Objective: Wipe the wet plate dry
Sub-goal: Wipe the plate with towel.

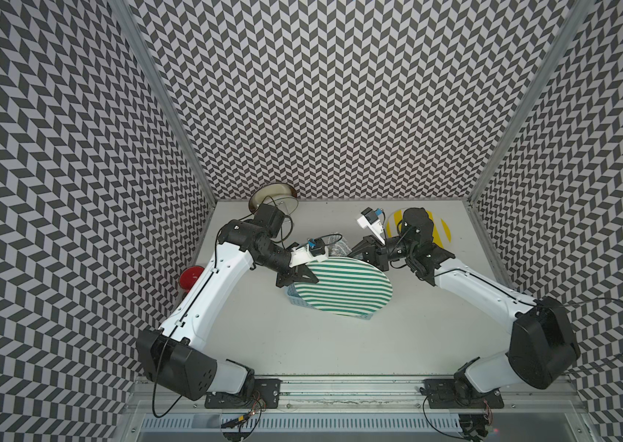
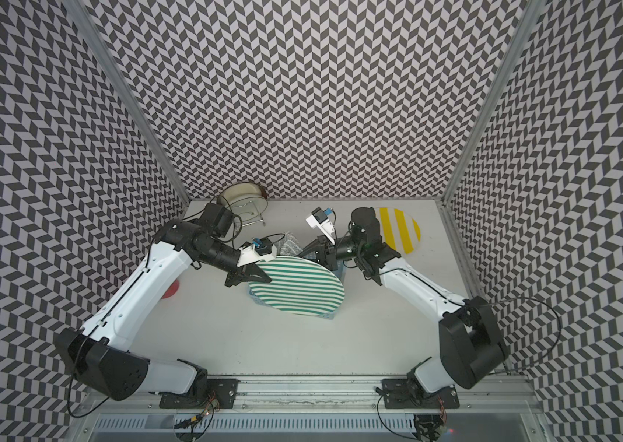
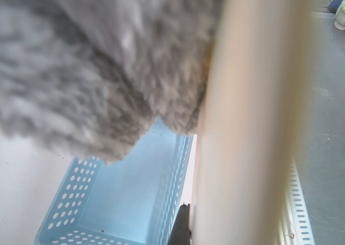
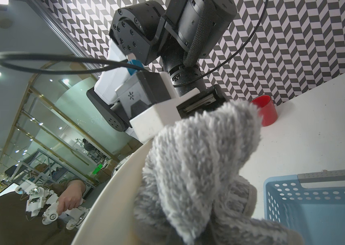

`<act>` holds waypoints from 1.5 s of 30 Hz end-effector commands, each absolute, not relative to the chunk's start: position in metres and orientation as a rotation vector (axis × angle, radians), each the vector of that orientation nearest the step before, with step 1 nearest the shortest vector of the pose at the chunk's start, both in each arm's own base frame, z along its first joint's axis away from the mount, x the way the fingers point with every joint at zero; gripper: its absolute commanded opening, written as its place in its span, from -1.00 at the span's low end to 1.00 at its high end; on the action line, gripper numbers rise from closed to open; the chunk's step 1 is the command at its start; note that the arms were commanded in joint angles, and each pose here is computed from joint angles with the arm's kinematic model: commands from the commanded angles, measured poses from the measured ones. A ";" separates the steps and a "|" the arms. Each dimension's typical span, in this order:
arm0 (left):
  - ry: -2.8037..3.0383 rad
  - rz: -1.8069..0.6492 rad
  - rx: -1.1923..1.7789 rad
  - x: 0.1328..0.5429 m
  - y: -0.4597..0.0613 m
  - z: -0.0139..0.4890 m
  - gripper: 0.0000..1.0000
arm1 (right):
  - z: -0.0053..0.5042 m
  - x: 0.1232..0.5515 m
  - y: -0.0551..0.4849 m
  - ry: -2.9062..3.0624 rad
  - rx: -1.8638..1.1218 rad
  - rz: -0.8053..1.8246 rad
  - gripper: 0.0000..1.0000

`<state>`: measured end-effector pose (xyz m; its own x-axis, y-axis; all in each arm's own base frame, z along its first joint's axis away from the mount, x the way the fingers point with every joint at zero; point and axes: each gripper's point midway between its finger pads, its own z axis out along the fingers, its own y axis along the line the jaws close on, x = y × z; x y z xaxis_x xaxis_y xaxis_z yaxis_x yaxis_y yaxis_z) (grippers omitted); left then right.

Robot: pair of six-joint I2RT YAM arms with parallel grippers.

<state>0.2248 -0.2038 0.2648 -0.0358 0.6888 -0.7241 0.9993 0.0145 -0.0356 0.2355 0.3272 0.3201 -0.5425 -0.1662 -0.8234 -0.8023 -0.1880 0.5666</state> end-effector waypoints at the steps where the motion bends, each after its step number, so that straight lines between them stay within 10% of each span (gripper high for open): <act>1: 1.784 -0.666 1.588 0.255 -0.192 0.290 -1.00 | 0.337 0.209 0.323 1.495 -1.235 1.806 -1.00; 45: 1.812 -0.734 1.278 0.292 -0.130 0.328 -1.00 | 0.340 0.216 0.302 1.479 -1.115 1.699 -1.00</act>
<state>0.2607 -0.1309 0.2947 -0.1474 0.6262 -0.7656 0.9755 0.2200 -0.0079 0.2643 0.3005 0.3356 -0.4800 0.0110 -0.8772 -0.8773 -0.0019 0.4800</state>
